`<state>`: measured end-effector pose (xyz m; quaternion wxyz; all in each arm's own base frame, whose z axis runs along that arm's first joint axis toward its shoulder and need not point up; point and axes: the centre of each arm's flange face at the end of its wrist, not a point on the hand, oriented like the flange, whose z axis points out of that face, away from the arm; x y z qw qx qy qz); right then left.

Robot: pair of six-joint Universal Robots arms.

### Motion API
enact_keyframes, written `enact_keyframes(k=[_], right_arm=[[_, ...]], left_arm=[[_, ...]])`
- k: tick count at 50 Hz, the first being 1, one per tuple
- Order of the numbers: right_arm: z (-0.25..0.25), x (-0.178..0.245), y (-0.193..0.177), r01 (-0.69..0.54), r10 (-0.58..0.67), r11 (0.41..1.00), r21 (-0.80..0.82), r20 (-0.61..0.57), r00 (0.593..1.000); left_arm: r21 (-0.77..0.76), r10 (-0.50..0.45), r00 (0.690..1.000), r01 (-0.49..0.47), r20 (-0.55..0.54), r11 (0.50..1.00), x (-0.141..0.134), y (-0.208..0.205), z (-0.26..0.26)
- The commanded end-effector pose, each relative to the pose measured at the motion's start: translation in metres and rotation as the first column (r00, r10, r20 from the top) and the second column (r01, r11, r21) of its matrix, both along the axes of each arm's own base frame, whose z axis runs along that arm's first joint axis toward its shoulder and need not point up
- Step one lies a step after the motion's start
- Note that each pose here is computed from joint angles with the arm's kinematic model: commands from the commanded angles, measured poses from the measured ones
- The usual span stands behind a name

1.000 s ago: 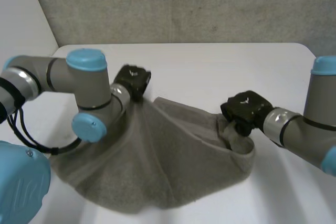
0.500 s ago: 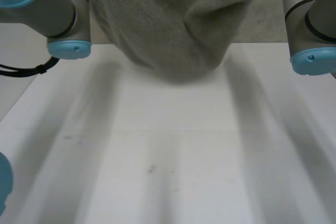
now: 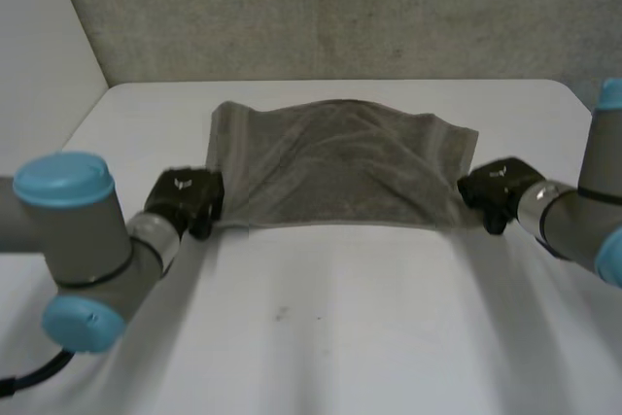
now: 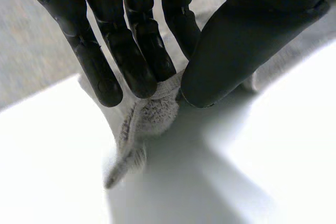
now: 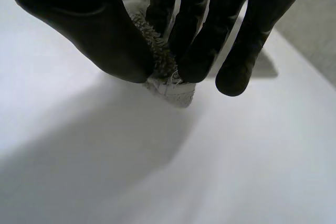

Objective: Fold the towel.

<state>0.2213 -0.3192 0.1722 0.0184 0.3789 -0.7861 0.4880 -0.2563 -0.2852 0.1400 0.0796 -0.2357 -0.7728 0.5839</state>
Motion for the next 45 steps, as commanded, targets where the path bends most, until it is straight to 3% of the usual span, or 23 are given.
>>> enact_keyframes(k=[1, 13, 21, 28, 37, 43, 45], right_arm=[[-0.004, -0.02, 0.019, 0.013, -0.013, 1.0, 0.024, -0.035, 0.999], [0.033, -0.074, 0.041, 0.047, -0.061, 0.997, -0.069, -0.22, 0.974], [0.074, -0.096, 0.068, 0.068, -0.09, 0.994, -0.089, -0.266, 0.96], [0.094, -0.1, 0.081, 0.027, -0.062, 0.991, -0.131, -0.271, 0.961], [0.094, -0.096, 0.075, -0.011, -0.024, 0.991, -0.133, -0.257, 0.966], [0.065, -0.096, 0.044, -0.008, 0.003, 1.0, -0.018, -0.234, 0.972], [0.054, -0.093, 0.025, 0.013, -0.01, 1.0, 0.009, -0.219, 0.976]], left_arm=[[-0.005, 0.018, 0.999, -0.018, 0.03, 1.0, 0.017, 0.018, 0.003], [-0.074, 0.039, 0.999, -0.039, 0.002, 0.997, 0.041, 0.048, 0.043], [-0.146, -0.055, 0.997, 0.064, 0.061, 0.987, 0.054, 0.101, 0.088], [-0.201, -0.074, 0.992, 0.093, 0.1, 0.975, 0.058, 0.119, 0.107], [-0.171, -0.083, 0.988, 0.105, 0.128, 0.98, 0.052, 0.093, 0.085], [-0.188, -0.102, 0.982, 0.131, 0.156, 0.973, 0.041, 0.067, 0.072], [-0.217, -0.11, 0.982, 0.142, 0.15, 0.966, 0.03, 0.041, 0.067]])
